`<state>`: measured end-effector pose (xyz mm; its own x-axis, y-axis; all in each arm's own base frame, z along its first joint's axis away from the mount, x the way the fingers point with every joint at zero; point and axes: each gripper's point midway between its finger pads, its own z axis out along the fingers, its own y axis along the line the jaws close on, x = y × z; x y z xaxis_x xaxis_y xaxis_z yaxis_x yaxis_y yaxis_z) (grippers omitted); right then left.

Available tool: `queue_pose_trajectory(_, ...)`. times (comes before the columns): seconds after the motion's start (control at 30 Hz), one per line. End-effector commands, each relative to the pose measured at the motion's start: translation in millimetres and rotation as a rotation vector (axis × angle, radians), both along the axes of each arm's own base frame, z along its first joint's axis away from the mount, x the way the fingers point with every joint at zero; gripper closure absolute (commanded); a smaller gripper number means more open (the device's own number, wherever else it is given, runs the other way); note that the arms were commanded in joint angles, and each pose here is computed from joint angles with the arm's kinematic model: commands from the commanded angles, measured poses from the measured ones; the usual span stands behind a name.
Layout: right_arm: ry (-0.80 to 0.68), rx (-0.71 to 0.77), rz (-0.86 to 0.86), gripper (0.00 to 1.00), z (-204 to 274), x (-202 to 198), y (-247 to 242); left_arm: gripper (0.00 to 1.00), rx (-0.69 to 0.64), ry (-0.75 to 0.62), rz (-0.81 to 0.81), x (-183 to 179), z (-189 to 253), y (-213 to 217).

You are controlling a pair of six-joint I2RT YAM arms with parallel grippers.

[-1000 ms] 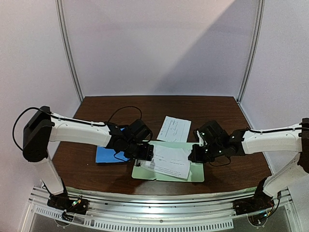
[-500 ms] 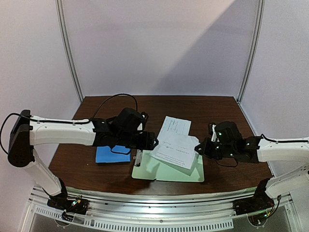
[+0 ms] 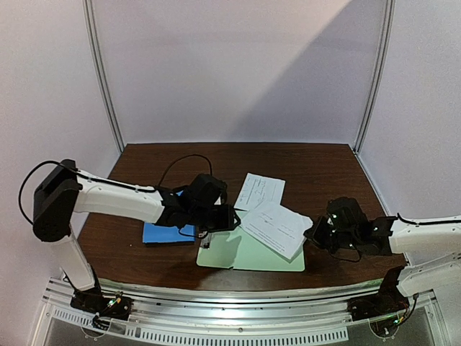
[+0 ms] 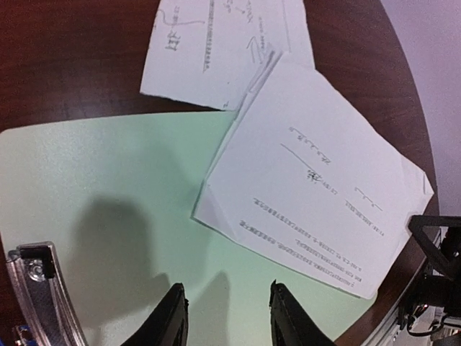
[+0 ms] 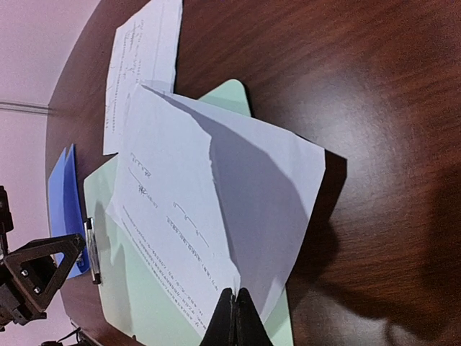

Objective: Put the files into the folder

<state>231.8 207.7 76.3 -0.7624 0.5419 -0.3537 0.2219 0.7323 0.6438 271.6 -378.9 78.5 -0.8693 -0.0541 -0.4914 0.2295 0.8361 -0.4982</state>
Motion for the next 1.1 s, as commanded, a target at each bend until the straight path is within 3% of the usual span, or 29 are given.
queue_pose_trajectory(0.0, 0.043, -0.02, -0.07, 1.0, -18.7, -5.4, -16.2, 0.61, -0.026, 0.052, 0.047, 9.6, -18.8, -4.7)
queue_pose_trajectory(0.13, 0.052, -0.031, -0.088, 1.0, -27.1, -9.3, -23.3, 0.62, 0.008, 0.078, 0.085, 14.3, -34.7, -1.4)
queue_pose_trajectory(0.4, 0.056, -0.035, -0.087, 1.0, -33.8, -12.2, -26.3, 0.66, -0.083, 0.073, 0.081, 24.0, -38.7, -21.5)
queue_pose_trajectory(0.6, 0.06, -0.04, -0.08, 1.0, -36.7, -13.8, -26.7, 0.69, -0.078, 0.08, 0.089, 30.4, -45.5, -28.3)
queue_pose_trajectory(1.07, 0.07, -0.043, -0.076, 1.0, -41.3, -16.3, -27.8, 0.81, -0.095, 0.101, 0.113, 39.5, -61.8, -37.6)
